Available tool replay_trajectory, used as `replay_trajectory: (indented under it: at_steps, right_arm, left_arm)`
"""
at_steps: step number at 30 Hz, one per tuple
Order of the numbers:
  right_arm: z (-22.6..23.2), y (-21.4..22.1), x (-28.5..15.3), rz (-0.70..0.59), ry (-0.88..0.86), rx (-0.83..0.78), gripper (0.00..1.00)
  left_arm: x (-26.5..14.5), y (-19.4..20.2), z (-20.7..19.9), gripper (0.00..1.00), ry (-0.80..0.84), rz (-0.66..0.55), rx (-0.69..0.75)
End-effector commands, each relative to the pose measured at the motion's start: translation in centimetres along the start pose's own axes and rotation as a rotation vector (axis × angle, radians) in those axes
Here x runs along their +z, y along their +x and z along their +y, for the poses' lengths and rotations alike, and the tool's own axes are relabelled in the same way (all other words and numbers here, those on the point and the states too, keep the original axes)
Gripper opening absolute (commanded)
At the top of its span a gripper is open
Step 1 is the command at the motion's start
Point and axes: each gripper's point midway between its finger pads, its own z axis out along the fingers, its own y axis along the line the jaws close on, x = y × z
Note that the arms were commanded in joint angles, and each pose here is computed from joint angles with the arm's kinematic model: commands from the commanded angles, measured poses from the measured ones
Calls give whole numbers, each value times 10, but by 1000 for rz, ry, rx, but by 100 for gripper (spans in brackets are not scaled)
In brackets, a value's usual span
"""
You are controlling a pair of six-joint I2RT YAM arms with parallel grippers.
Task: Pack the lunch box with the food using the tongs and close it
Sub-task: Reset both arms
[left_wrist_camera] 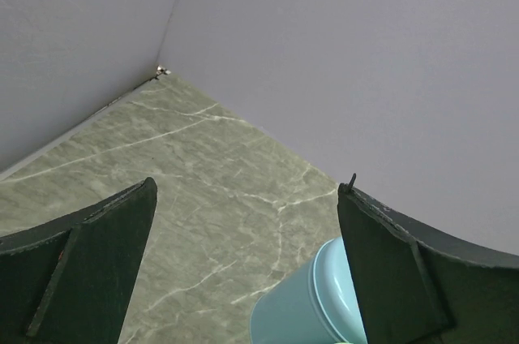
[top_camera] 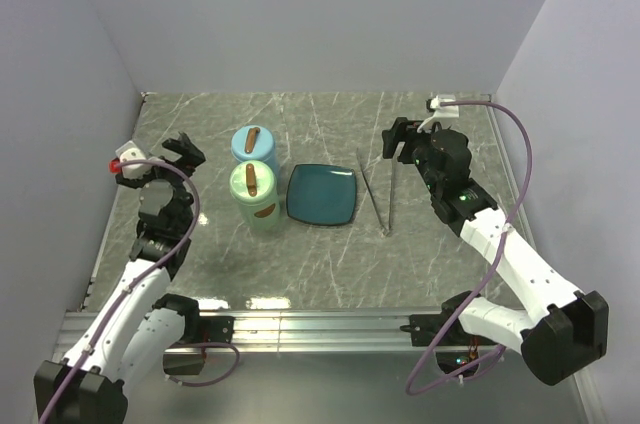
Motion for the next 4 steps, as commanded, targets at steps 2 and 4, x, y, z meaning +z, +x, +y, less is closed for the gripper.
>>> replay_trajectory:
  at_steps: [2, 4]
  right_arm:
    - [0, -12, 1, -44, 2, 7, 80]
    - [0, -11, 1, -41, 4, 5, 80]
  left_arm:
    - [4, -10, -3, 99, -12, -23, -19]
    - [4, -10, -3, 99, -17, -23, -23]
